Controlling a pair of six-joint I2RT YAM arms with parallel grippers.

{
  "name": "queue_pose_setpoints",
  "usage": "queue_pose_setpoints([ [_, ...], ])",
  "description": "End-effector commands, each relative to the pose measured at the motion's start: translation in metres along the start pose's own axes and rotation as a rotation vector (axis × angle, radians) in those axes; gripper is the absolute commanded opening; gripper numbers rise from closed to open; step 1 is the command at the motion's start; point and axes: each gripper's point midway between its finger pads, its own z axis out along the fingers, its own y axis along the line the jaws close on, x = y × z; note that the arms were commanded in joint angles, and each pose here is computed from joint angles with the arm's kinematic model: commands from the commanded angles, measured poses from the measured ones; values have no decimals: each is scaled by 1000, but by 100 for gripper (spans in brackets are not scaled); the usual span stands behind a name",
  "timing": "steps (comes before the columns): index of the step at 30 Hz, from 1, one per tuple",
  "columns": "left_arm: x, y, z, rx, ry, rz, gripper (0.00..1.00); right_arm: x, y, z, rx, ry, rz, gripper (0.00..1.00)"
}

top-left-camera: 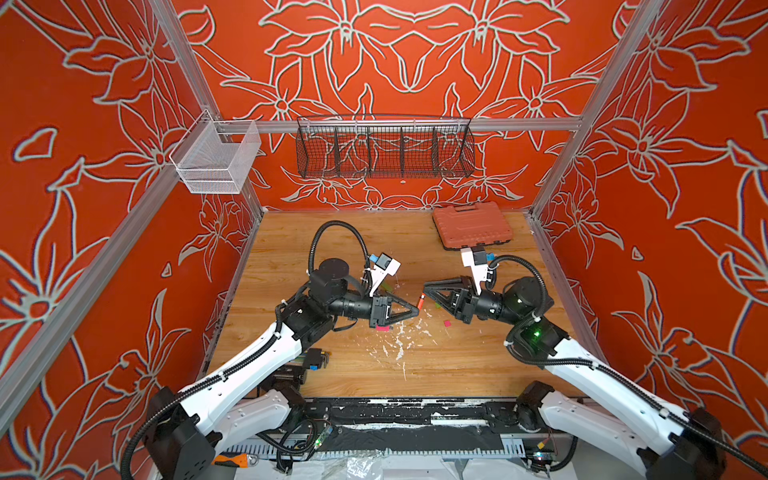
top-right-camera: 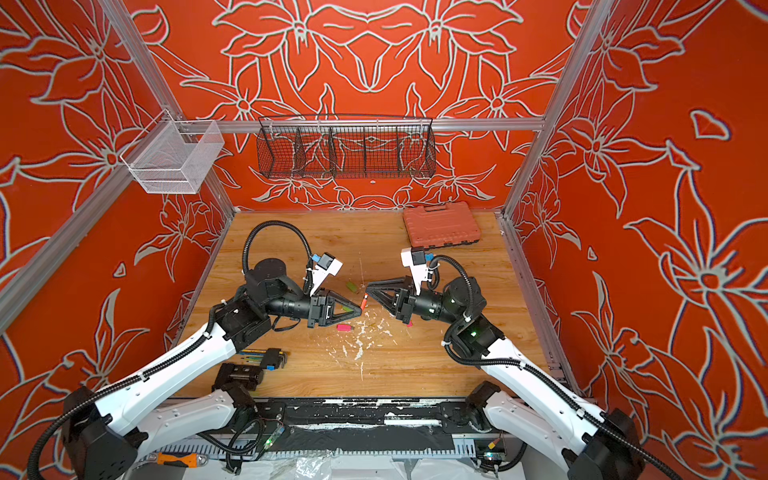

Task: Close the usb drive cover
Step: Close the cover of the USB drive.

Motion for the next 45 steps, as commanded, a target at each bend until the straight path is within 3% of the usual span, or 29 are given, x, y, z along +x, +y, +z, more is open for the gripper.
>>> queue_pose_setpoints([
  [1, -15, -16, -2, 44, -36, 98, 0, -2, -8, 1, 21, -38, 57, 0],
  [8, -17, -16, -2, 39, -50, 107, 0, -26, 20, 7, -115, -73, 111, 0],
  [17, -29, -21, -3, 38, -90, 158, 0, -2, 5, -7, 40, 7, 67, 0],
  [30, -40, -20, 4, 63, -102, 165, 0, 1, 13, -10, 12, 11, 23, 3],
  [35, -40, -19, 4, 63, -102, 166, 0, 1, 14, -10, 13, 13, 17, 8],
  [45, -41, -17, 5, 55, -99, 176, 0, -9, 29, -12, -27, -12, -8, 39],
])
